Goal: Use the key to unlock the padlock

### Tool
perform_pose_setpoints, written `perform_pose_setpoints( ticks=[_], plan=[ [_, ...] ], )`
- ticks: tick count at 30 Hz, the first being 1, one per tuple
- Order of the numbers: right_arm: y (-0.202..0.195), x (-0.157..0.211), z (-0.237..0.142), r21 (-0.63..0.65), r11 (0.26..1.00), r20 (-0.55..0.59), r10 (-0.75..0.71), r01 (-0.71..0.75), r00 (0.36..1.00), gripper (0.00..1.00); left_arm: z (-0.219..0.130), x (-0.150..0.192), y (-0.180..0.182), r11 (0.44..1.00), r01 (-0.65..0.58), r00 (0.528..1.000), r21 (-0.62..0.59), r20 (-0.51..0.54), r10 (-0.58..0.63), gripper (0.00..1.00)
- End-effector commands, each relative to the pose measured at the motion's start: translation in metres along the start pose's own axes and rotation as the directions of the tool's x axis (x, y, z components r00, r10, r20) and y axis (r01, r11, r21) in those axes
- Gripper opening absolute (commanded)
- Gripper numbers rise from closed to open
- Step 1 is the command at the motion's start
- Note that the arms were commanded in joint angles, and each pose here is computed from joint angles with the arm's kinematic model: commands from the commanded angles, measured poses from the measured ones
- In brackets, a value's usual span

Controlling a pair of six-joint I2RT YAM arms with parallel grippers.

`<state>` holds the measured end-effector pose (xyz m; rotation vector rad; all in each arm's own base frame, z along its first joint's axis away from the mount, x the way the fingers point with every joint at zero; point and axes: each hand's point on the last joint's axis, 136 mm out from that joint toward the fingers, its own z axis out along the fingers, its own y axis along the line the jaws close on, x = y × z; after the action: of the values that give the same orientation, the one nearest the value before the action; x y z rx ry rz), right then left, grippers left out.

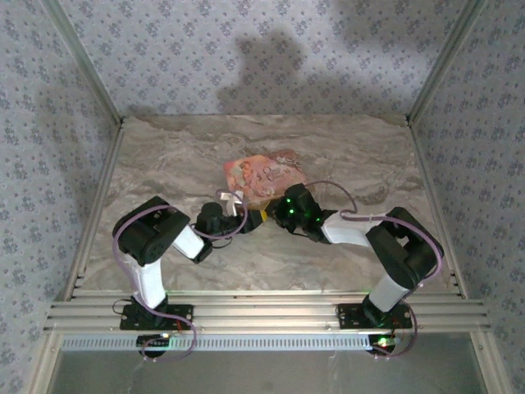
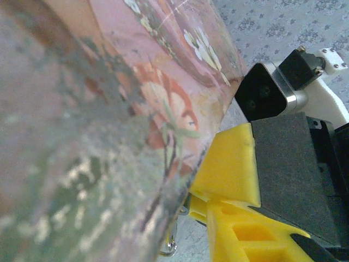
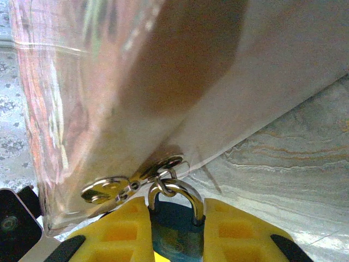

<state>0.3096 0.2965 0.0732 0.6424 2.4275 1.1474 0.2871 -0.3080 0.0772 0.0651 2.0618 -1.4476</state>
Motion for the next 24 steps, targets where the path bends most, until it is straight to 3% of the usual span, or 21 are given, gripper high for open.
perform_pose_setpoints(
  ticks=[1,8,24],
  plan=[
    [0.019,0.008,-0.004,-0.08,0.997,-0.027,-0.002,0.0,1.0,0.0,0.006,-0.003,-0.004,1.0,0.002,1.0,0.006,0.009,-0.002,0.3],
    [0.019,0.004,-0.007,-0.08,0.997,-0.003,0.005,-0.005,1.0,0.0,-0.004,0.005,0.022,0.992,0.041,0.999,-0.119,0.021,-0.039,0.33],
    [0.023,0.0,-0.01,-0.09,0.996,0.022,0.007,-0.005,1.0,0.0,-0.007,0.012,0.016,0.989,-0.01,1.0,-0.145,0.013,0.012,0.37]
  ],
)
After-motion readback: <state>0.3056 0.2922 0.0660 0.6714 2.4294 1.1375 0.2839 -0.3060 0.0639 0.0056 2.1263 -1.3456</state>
